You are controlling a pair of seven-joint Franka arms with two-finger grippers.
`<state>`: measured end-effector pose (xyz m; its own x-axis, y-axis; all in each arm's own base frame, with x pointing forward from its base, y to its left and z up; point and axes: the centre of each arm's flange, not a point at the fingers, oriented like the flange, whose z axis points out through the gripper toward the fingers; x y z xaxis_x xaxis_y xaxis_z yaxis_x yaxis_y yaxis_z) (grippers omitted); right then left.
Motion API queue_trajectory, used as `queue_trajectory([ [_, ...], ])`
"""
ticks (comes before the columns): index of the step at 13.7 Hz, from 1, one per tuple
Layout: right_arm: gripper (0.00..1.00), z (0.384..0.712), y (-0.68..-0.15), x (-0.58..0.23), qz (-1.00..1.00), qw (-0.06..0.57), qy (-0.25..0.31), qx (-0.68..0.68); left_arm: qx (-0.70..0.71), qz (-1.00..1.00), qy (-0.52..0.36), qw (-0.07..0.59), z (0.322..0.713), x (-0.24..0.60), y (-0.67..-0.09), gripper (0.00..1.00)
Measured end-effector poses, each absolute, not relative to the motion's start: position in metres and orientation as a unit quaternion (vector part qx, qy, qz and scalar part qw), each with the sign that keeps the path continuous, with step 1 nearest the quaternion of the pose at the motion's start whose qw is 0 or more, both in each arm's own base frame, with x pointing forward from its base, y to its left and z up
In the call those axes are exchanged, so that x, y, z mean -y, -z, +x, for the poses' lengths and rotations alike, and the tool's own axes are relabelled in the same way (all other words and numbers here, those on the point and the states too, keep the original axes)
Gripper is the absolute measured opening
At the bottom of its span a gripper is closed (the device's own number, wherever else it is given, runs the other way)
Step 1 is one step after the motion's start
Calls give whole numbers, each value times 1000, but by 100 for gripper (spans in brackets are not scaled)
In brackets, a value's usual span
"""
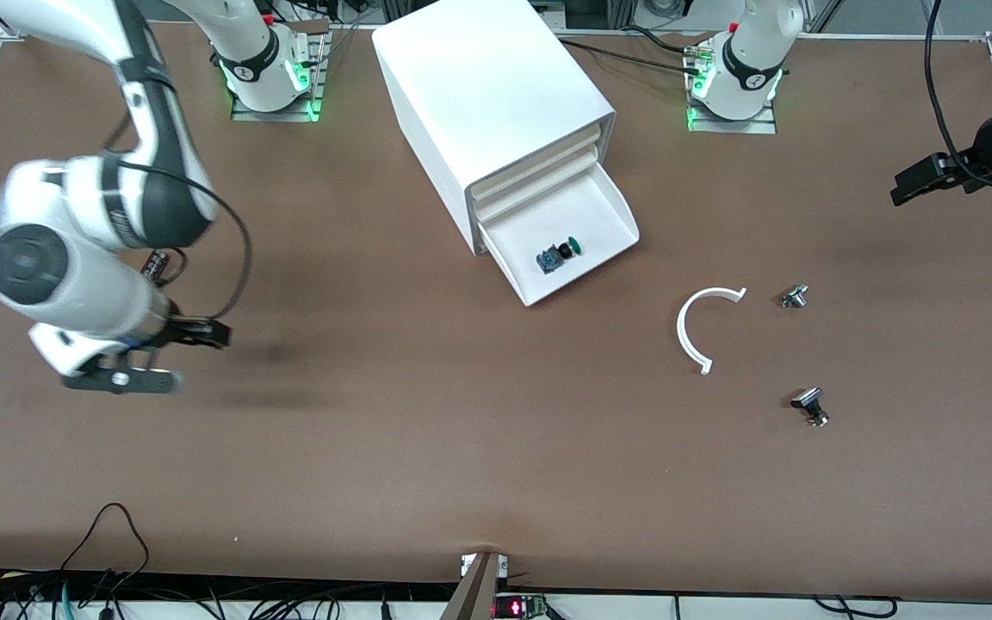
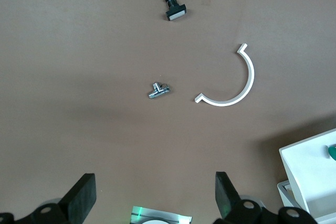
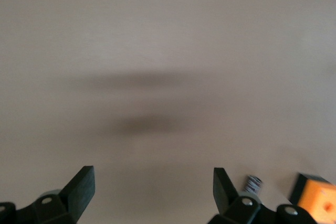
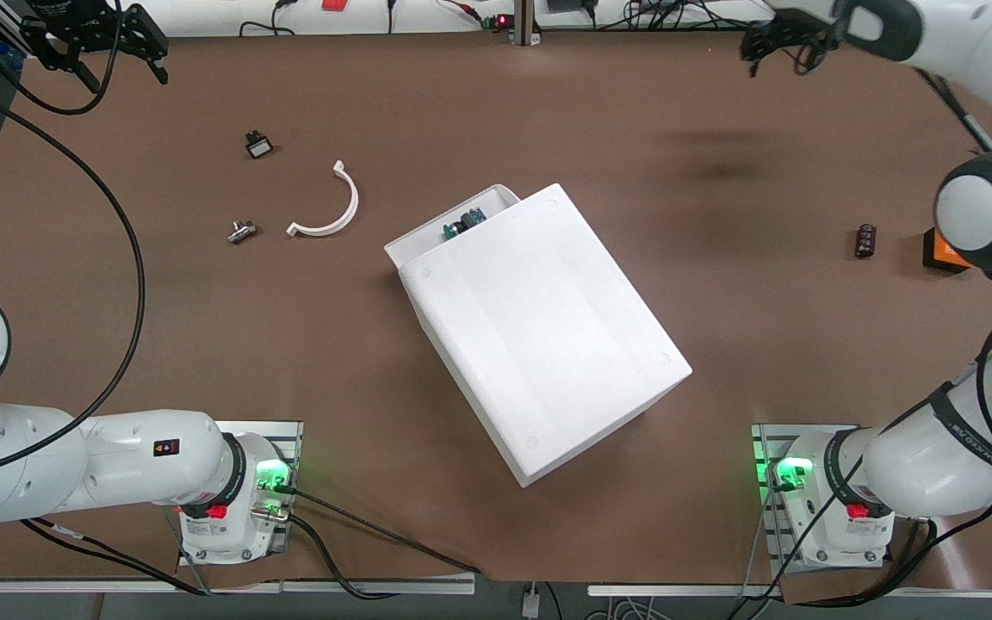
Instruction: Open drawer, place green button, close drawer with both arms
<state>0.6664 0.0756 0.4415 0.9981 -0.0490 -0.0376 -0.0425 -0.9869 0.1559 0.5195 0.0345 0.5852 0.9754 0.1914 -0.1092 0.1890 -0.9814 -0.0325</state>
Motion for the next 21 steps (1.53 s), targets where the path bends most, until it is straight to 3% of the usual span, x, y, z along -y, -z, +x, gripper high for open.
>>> queue_trajectory([
  [5, 100, 621, -540, -5, 995, 55, -19, -83, 104, -993, -58, 10, 520, -43, -584, 100],
  [10, 100, 599, -581, 18, 985, 65, -42, -157, 104, -993, -59, 10, 520, -43, -583, 100],
  [13, 100, 591, -590, 58, 985, 58, -19, -160, 100, -993, -61, 11, 521, -40, -581, 100],
  [17, 100, 580, -627, 52, 986, 42, -12, -161, 106, -992, -71, 12, 525, -32, -572, 100],
  [21, 100, 570, -622, 52, 986, 31, 32, -159, 133, -986, -94, 27, 538, 37, -542, 100],
])
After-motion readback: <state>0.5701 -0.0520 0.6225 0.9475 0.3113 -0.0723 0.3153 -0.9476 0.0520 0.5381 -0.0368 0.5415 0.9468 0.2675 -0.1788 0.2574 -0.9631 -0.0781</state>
